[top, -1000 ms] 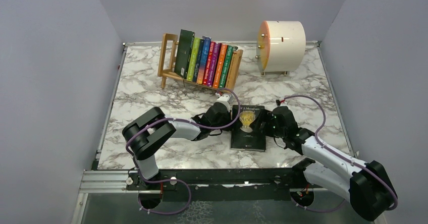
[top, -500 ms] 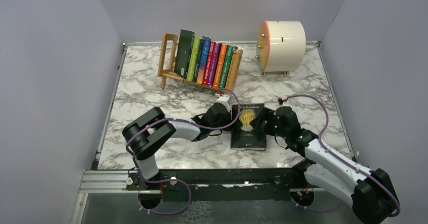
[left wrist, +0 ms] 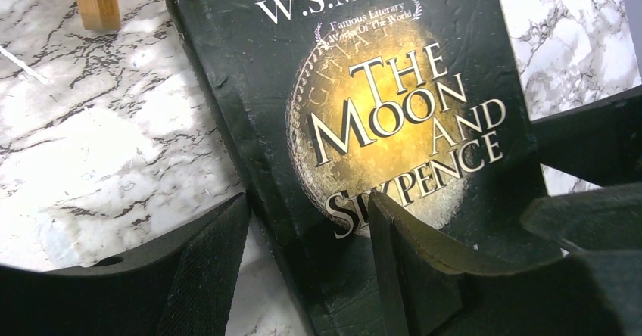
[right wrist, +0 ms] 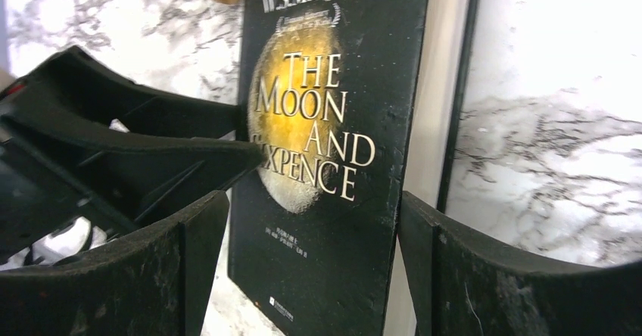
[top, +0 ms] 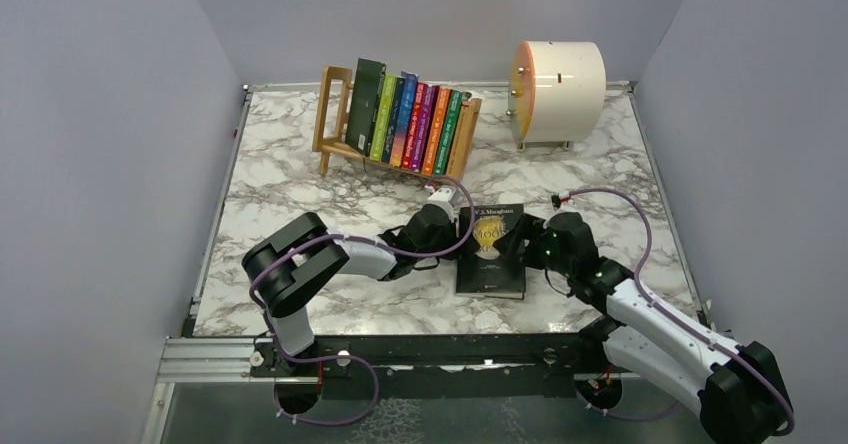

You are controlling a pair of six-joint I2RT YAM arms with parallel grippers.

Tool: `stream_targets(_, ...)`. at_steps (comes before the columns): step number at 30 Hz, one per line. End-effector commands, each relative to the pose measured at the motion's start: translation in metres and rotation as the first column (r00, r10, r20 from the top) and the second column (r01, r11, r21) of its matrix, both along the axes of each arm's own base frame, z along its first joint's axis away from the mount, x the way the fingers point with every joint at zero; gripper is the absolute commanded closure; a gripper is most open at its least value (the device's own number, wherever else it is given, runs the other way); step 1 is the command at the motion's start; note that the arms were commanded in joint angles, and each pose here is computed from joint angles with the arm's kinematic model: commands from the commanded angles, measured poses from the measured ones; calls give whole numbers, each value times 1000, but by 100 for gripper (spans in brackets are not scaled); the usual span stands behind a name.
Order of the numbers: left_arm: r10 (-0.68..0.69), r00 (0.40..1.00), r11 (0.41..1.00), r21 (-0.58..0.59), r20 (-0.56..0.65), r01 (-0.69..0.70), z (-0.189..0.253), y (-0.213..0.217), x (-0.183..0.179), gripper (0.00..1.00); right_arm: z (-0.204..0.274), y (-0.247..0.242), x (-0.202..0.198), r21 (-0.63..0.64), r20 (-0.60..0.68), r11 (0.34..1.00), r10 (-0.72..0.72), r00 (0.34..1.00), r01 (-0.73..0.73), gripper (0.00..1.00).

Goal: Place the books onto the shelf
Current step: Pick up the book from the center of the board.

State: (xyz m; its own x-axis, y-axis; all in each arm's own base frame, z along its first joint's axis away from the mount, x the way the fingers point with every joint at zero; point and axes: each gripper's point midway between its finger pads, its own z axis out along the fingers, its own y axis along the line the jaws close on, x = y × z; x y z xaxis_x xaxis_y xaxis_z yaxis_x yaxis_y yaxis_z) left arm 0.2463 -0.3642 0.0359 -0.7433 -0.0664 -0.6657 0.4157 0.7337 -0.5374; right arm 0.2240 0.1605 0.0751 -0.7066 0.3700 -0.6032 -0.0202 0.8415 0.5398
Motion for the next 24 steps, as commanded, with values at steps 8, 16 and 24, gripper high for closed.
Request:
stream_targets(8, -1, 1000, 1000, 16, -20, 1, -9, 5, -10, 48, 27, 38, -7, 153, 107, 969, 180, 978, -195, 22)
stream_targets(16, -4, 1000, 1000, 5, -17, 5, -7, 4, -10, 48, 24, 48, -9, 170, 112, 953, 234, 966, -251, 23)
stream_targets(24, -2, 1000, 1000, 7, -18, 2, -7, 5, -10, 48, 30, 35, -1, 123, 101, 977, 164, 981, -176, 23)
